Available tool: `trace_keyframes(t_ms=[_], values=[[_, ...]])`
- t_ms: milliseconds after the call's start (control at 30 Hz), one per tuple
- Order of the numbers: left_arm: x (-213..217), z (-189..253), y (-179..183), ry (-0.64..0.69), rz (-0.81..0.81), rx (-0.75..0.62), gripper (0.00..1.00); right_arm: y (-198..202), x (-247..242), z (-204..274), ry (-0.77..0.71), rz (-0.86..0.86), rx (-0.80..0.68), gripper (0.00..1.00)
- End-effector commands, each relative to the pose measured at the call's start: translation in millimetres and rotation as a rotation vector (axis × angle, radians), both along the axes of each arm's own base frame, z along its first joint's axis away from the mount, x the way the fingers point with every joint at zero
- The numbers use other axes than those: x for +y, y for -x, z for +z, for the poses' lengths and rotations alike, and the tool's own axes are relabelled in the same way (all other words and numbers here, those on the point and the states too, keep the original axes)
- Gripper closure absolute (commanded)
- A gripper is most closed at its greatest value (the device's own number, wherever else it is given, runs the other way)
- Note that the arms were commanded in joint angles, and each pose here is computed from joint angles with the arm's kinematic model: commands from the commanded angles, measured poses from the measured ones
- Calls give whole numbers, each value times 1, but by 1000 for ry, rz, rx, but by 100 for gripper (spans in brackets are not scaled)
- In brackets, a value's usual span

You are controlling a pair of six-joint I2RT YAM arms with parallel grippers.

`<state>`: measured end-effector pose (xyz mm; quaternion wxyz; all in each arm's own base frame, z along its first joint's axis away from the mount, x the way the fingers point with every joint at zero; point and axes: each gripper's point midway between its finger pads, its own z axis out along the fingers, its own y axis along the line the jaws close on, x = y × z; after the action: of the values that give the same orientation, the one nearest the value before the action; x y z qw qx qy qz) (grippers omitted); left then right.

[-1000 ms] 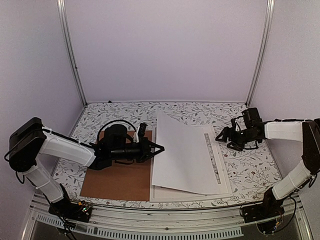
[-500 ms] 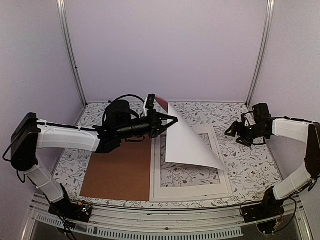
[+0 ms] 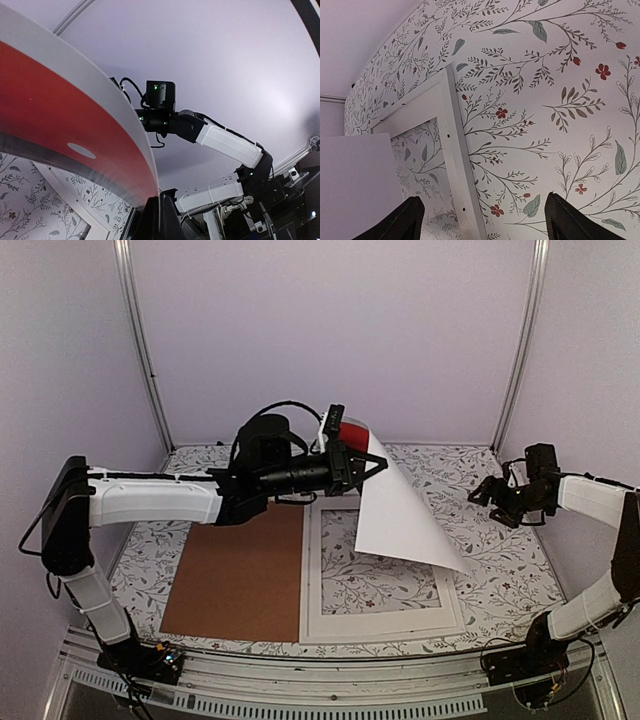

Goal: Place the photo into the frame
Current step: Place the photo on the mat board.

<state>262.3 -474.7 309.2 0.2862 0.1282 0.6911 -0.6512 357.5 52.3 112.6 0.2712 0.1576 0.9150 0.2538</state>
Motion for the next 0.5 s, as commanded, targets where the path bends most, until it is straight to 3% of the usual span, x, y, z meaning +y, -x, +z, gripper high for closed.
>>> trace_keyframes(t_ms=[0,300,467], values=[[-22,3,3,-41,-69,-71,100,-5,-9,17,16,-11,-41,13],[-56,28,-2,-56,-146,-166,100,-9,-19,25,29,-28,-55,13],[-68,15,2,-64,-183,-189,100,-10,-21,27,31,-28,-58,13]])
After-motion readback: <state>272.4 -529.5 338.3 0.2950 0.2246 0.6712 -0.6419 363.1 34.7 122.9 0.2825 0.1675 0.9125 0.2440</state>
